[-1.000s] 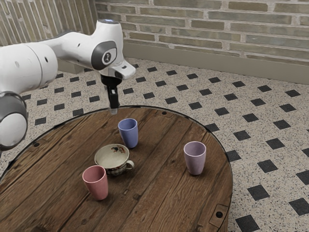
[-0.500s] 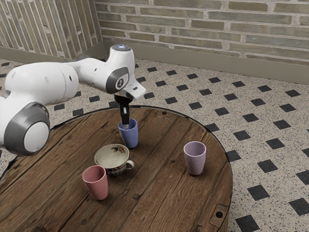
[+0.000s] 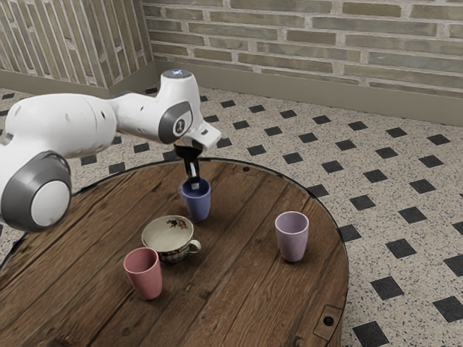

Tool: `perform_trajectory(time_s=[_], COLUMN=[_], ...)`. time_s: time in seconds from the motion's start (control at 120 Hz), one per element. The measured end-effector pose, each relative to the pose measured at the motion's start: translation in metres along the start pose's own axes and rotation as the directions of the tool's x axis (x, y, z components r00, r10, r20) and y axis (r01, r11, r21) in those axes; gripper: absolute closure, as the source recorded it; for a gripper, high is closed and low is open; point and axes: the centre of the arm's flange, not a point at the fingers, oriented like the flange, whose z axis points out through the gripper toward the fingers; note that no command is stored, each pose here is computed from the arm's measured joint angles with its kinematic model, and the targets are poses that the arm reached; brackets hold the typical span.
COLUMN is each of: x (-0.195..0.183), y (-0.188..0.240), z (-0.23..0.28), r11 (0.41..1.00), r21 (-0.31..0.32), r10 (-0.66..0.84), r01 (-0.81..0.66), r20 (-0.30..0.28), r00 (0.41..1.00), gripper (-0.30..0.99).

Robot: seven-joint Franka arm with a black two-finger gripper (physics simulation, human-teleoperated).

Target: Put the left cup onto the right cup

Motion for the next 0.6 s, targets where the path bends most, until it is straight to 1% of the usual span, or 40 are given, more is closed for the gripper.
perform_trajectory(time_s=[0.092, 0.208, 0.342, 0.492, 0.6], x=[0.006, 0.013, 0.033, 0.078, 0.111], y=[0.004, 0.010, 0.031, 0.064, 0.105], z=[-0.014, -0.045, -0.090, -0.141, -0.157], r11=[1.000, 0.998, 0.993, 0.982, 0.971], r21=[0.023, 0.063, 0.100, 0.152, 0.173], r10=[0.011, 0.029, 0.064, 0.127, 0.176], r01=[-0.010, -0.028, -0.059, -0.113, -0.162], r20=[-0.006, -0.018, -0.052, -0.086, -0.068], r00=[1.000, 0.999, 0.997, 0.988, 0.982], gripper=[0.76, 0.77, 0.78, 0.78, 0.79])
